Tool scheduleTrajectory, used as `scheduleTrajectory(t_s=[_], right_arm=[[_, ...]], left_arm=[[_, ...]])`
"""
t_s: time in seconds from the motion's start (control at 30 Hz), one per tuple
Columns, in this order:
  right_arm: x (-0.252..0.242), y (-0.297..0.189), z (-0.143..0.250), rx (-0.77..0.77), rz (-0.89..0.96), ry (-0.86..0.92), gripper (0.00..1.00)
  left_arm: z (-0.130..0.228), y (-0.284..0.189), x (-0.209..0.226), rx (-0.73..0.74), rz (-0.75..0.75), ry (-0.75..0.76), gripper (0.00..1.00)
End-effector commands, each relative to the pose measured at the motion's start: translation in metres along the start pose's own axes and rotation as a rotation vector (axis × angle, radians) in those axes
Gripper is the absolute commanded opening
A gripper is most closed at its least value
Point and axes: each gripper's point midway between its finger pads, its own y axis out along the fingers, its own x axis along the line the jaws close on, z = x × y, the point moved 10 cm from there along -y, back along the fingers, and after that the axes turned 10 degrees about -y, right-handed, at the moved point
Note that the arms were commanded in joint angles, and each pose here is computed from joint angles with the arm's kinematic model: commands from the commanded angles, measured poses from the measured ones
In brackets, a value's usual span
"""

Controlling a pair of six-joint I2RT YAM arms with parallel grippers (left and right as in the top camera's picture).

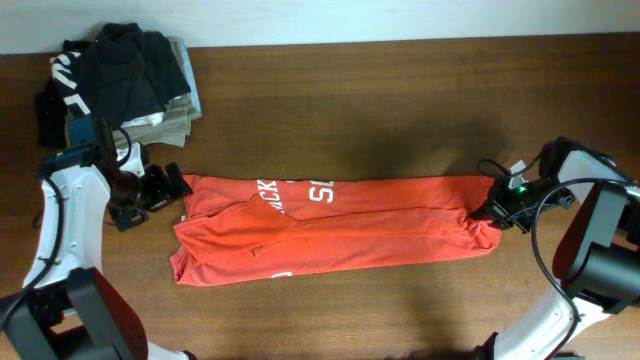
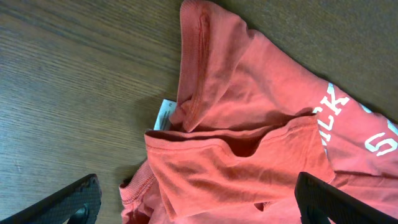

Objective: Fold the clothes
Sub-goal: 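Grasp the right end with the right gripper and fold it leftward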

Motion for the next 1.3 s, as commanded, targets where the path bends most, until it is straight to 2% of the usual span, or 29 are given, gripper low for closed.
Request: scheduleTrajectory(t_s=[0.0,0.1,0.17,0.33,0.47,0.63,0.67,0.73,0.77,0.83,0.9,0.97,1.13,1.17,1.2,1.23,1.27], right_arm=[[0.004,-0.05,-0.012,-0.104,0.193,0.093,0.04],[0.055,-0.104,0.009,-0.243,0.226,-0.025,0.04],[0.088,-0.1,0.024,-0.222,0.256,-0.115,0.04],[0.187,-0.026,0.058,-0.093,0.328,-0.366,0.04],[0.231,0.039,0.085,0.012,0.357,-0.493,0.04],[0.261,0.097,0.111,0.066,0.371,-0.575,0.24],[0.269,0.1,0.117,0.055,0.358,-0.599,0.24],[0.286,0.091,0.122,0.031,0.369,-0.65,0.79],[0.292,0.078,0.121,0.01,0.417,-0.661,0.88],[0.305,0.041,0.116,-0.066,0.534,-0.661,0.99],[0.302,0.008,0.102,-0.112,0.595,-0.607,0.99],[0.282,0.007,0.094,-0.04,0.597,-0.533,0.99],[0.246,0.073,0.095,0.123,0.371,-0.533,1.0],[0.237,0.094,0.097,0.14,0.276,-0.535,0.93],[0.235,0.1,0.097,0.134,0.254,-0.541,0.91],[0.234,0.102,0.096,0.126,0.249,-0.544,0.83],[0.235,0.103,0.095,0.118,0.241,-0.544,0.68]], left_arm=[[-0.001,-0.006,-0.003,-0.022,0.005,0.025,0.99],[-0.001,-0.006,-0.003,-0.023,0.005,0.025,0.99],[-0.001,-0.006,-0.003,-0.022,0.005,0.025,0.99],[-0.001,-0.006,-0.003,-0.021,0.005,0.025,0.99],[-0.001,-0.006,-0.003,-0.018,0.004,0.024,0.99],[-0.001,-0.006,-0.003,-0.018,0.004,0.024,0.99],[-0.001,-0.006,-0.003,-0.018,0.004,0.024,0.99],[-0.001,-0.006,-0.003,-0.018,0.004,0.024,0.99],[-0.001,-0.006,-0.003,-0.018,0.004,0.024,0.99],[-0.001,-0.006,-0.003,-0.018,0.004,0.024,0.99],[-0.001,-0.006,-0.003,-0.018,0.004,0.024,0.99],[0.0,-0.006,-0.003,-0.016,0.003,0.023,0.99],[0.0,-0.006,-0.003,-0.015,0.003,0.023,0.99],[0.0,-0.006,-0.003,-0.014,0.003,0.023,0.99],[0.0,-0.006,-0.003,-0.015,0.003,0.023,0.99],[0.0,-0.006,-0.003,-0.015,0.003,0.023,0.99],[0.0,-0.006,-0.003,-0.014,0.003,0.023,0.99]])
